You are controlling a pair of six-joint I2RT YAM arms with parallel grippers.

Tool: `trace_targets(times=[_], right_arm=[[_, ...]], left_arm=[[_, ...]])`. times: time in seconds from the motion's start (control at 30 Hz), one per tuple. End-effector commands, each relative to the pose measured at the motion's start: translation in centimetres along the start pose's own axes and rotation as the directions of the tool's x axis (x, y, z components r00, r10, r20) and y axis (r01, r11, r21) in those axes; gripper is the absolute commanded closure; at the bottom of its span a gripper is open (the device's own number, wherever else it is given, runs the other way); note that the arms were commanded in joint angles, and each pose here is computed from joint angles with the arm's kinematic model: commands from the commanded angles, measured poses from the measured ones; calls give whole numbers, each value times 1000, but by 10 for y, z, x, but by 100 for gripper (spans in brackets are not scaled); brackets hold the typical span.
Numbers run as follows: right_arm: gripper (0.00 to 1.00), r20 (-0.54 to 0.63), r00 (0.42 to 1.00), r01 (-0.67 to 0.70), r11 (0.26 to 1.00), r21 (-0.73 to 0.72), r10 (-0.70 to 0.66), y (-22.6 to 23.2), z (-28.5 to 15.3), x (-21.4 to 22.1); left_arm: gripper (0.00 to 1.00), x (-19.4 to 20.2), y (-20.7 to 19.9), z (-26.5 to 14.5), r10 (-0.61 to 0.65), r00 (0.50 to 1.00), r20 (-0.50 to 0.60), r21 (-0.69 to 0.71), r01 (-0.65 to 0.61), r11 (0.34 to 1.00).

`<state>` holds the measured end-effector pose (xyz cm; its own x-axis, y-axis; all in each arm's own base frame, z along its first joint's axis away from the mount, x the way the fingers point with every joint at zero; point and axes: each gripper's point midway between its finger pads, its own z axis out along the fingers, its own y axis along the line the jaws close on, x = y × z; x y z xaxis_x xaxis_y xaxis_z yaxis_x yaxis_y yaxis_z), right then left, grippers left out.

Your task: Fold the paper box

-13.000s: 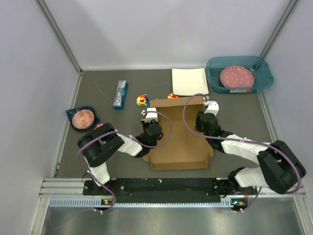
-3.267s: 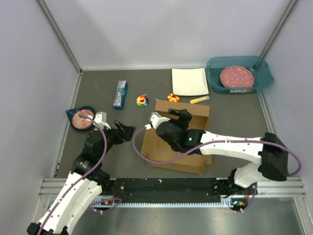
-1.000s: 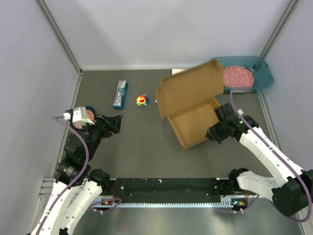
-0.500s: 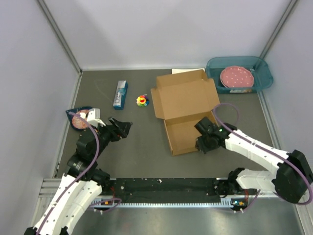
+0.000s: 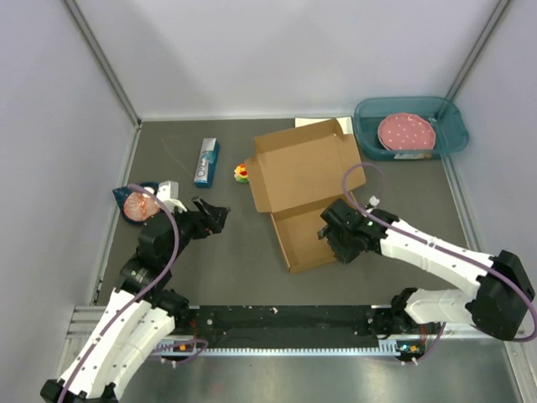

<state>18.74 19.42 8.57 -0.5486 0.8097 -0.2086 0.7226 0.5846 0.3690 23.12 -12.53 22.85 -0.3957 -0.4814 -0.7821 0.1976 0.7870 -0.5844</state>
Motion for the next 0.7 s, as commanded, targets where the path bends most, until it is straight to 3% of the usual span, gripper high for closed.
trace_targets(times=[0.0,0.17,0.37,0.5,0.67], right_arm=[[36,83,944,327,933,-149,-318,26,-42,-7],[37,231,850,522,816,-247,-474,44,-84,-26],[37,411,690,720,625,-302,-596,56,-118,-46],[38,521,656,751,538,-382,-546,60,-144,-56],[37,569,621,782,464,-415,-539,58,-155,-57]], left_arm=[[11,-21,9,6,49,996,72,-74,-44,996],[10,-40,28,17,83,989,125,-211,-55,976],[8,-46,41,67,58,998,29,-365,-43,930],[12,-43,37,118,-51,999,0,-319,48,946],[20,-39,57,167,-163,986,-22,-345,146,927]])
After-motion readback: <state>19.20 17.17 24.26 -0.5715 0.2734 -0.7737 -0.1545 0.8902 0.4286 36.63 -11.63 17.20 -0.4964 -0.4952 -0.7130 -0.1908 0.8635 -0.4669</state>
